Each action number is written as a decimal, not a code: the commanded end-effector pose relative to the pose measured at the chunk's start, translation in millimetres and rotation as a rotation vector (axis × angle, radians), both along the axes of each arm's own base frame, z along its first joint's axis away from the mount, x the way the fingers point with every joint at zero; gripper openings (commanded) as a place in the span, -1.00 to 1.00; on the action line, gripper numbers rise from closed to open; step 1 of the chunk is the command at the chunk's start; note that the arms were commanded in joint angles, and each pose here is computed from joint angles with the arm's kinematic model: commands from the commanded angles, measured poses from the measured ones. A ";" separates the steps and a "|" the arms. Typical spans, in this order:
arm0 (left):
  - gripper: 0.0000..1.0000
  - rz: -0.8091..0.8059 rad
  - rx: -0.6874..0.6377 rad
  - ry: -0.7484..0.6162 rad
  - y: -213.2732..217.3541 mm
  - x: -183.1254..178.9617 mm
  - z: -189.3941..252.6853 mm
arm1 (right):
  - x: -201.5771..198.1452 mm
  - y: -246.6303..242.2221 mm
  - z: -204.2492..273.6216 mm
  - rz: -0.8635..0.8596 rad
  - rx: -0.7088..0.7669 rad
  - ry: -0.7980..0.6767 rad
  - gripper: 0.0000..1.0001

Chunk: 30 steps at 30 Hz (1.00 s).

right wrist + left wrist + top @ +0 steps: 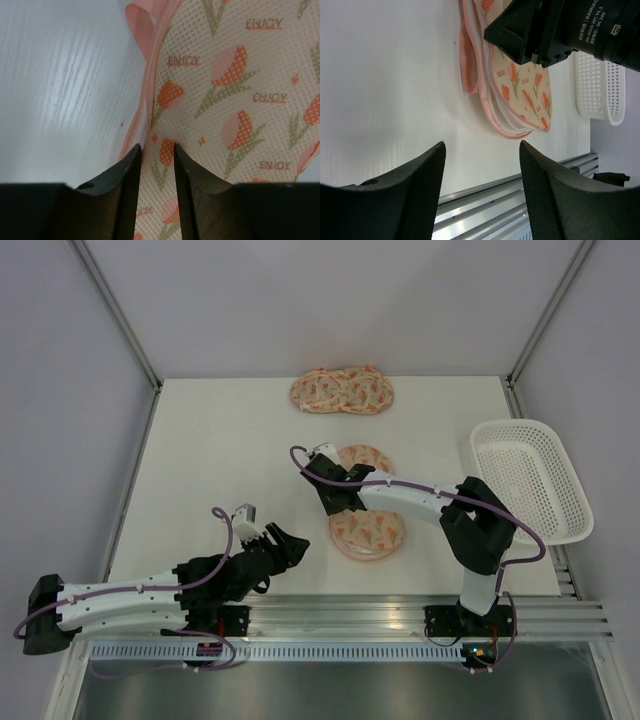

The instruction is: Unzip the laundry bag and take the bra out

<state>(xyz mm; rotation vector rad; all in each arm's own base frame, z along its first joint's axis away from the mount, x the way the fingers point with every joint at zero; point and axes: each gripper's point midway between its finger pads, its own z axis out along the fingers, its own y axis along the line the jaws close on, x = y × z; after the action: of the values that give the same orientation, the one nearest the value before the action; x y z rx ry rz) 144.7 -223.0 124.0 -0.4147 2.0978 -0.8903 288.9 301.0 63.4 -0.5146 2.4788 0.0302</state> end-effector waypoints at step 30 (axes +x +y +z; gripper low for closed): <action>0.37 0.027 0.069 -0.055 -12.8 13.3 15.6 | -2.5 -247.4 101.2 -0.733 -0.289 -0.354 -0.84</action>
<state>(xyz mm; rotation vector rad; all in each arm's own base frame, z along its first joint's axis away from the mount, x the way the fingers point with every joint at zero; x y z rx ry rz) 149.4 -224.5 115.0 -0.4082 2.1230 -0.7959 303.6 113.6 171.3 0.1349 2.2195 -0.4431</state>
